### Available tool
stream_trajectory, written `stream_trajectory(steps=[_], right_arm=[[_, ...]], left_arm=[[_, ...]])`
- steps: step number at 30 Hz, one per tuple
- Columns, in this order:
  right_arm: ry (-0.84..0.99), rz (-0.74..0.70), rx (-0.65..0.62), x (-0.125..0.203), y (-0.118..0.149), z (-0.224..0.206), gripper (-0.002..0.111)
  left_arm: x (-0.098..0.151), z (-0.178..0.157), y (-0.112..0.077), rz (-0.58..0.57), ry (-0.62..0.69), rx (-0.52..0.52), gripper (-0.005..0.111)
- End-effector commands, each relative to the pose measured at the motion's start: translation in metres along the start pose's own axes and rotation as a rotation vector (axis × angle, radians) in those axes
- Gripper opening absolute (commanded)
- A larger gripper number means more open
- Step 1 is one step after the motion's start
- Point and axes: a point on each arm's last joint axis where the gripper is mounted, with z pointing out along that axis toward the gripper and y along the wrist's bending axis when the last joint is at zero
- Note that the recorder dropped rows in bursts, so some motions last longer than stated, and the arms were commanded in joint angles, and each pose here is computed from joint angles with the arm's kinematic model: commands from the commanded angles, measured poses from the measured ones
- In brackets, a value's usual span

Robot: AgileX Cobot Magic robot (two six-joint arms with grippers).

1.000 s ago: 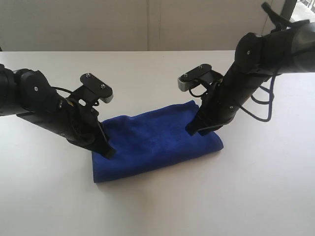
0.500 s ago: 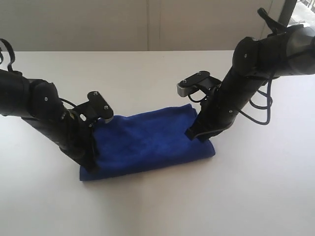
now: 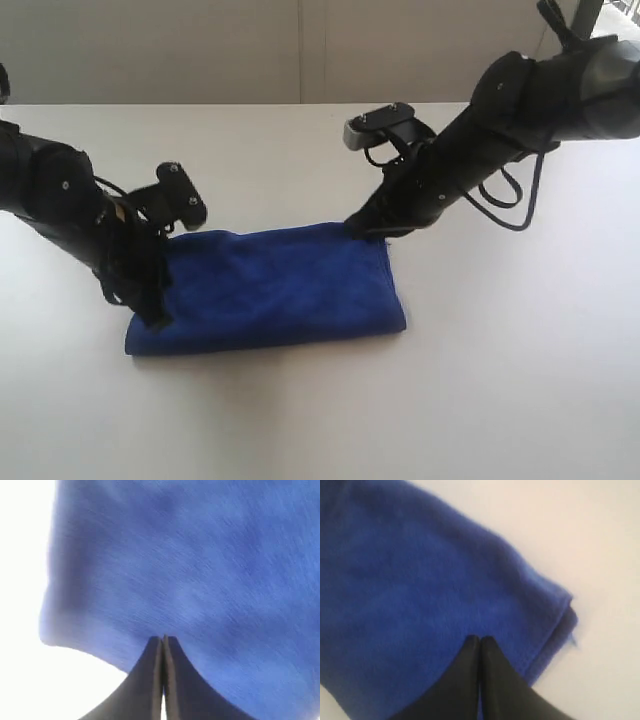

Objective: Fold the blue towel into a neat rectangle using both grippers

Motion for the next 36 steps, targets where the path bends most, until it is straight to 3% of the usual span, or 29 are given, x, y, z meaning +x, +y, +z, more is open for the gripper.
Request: stream_trajectory(steps=[1,4,8,15,22,36], right_arm=[[-0.095,0.068,-0.026,-0.019,-0.007,0.011,0.0],[-0.067,0.086,-0.065,-0.022,-0.011,0.028,0.0],[-0.029,0.113,-0.066,-0.014,-0.018,0.048,0.0],[-0.009,0.087,-0.037,-0.011,-0.022,0.054,0.0],[0.052,0.081,0.077,-0.005,-0.032,0.053,0.0],[0.116,0.105,0.074,0.008,-0.036,0.07,0.0]], left_arm=[[-0.016,-0.016,0.013,-0.119,-0.17,-0.116,0.0],[-0.017,-0.005,0.015,-0.156,-0.186,-0.127,0.0],[-0.006,0.019,0.016,-0.179,-0.115,-0.094,0.0],[0.007,0.042,0.02,-0.203,-0.063,-0.078,0.0],[0.017,0.051,0.026,-0.228,-0.037,-0.08,0.0],[0.019,0.051,0.024,-0.228,-0.011,-0.061,0.0]])
